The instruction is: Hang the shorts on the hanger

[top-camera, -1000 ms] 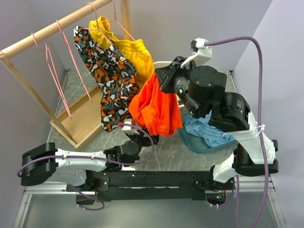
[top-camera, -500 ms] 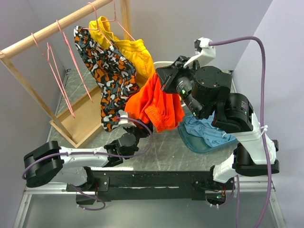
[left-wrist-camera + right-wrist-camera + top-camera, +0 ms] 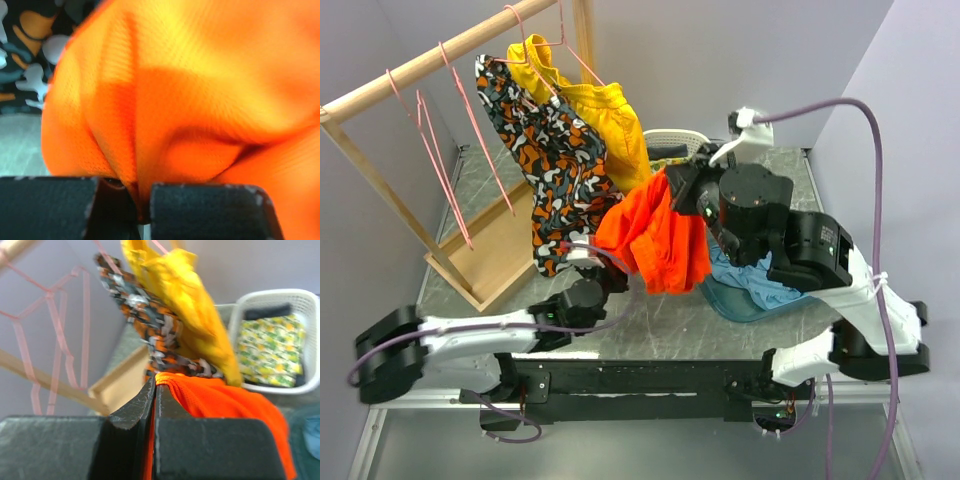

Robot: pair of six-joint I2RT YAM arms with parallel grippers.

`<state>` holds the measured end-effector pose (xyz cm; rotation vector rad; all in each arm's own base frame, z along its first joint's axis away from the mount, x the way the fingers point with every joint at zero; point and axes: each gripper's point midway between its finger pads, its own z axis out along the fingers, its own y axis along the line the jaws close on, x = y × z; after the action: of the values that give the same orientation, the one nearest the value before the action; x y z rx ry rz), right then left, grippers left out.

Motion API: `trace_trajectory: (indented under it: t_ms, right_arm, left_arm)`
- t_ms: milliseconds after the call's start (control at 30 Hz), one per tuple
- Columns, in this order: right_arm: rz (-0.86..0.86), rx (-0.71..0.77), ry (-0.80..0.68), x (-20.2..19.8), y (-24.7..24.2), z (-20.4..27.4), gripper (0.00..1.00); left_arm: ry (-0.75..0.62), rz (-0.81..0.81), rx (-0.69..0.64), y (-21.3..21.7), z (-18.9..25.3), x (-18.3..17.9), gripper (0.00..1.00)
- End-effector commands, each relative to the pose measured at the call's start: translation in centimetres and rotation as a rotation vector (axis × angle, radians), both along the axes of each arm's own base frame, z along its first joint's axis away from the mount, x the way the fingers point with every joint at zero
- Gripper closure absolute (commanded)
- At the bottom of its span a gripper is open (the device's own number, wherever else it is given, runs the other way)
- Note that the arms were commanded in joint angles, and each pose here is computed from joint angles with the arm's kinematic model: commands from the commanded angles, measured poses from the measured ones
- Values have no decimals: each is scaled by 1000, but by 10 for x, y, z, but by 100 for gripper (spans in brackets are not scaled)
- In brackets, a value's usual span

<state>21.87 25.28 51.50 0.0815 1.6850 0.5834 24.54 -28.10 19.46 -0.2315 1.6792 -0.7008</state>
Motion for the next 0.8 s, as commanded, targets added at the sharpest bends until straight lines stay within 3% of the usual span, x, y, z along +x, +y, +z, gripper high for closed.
trace_trajectory:
  t_ms: [0, 33, 67, 133, 167, 300, 367, 433, 500, 533, 567, 633, 767]
  right_arm:
    - [-56, 84, 45, 14, -33, -23, 100]
    - [-96, 117, 47, 25, -52, -26, 100]
    - [-98, 77, 95, 34, -49, -59, 100]
    - [-70, 95, 119, 41, -50, -81, 100]
    - [-111, 50, 178, 57, -57, -121, 100]
    - [-52, -5, 327, 81, -39, -205, 100]
    - [-29, -76, 400, 87, -27, -242, 87]
    - [-38, -142, 449, 89, -27, -266, 61]
    - [-32, -168, 447, 84, -28, -272, 51]
    - [-39, -181, 437, 78, -36, -275, 40]
    - [-43, -184, 427, 75, -40, -275, 34]
    - [-48, -199, 404, 62, -53, -274, 27]
    - [-44, -251, 392, 31, -66, -288, 27]
  left_arm:
    - [100, -126, -60, 12, 17, -33, 99]
    - [155, -140, 12, 20, 5, -41, 99]
    - [168, -185, -27, 23, 17, -51, 99]
    - [212, -225, -12, 30, 21, -63, 99]
    - [253, -241, 11, 38, 16, -72, 99]
    - [374, -276, 68, 52, 12, -93, 99]
    - [431, -265, 99, 57, 1, -98, 99]
    - [479, -274, 118, 53, -6, -101, 99]
    - [522, -260, 128, 53, -13, -100, 99]
    - [545, -257, 147, 52, -22, -100, 99]
    - [558, -248, 147, 52, -26, -99, 99]
    - [576, -227, 137, 55, -34, -91, 99]
    - [620, -234, 84, 59, -43, -79, 99]
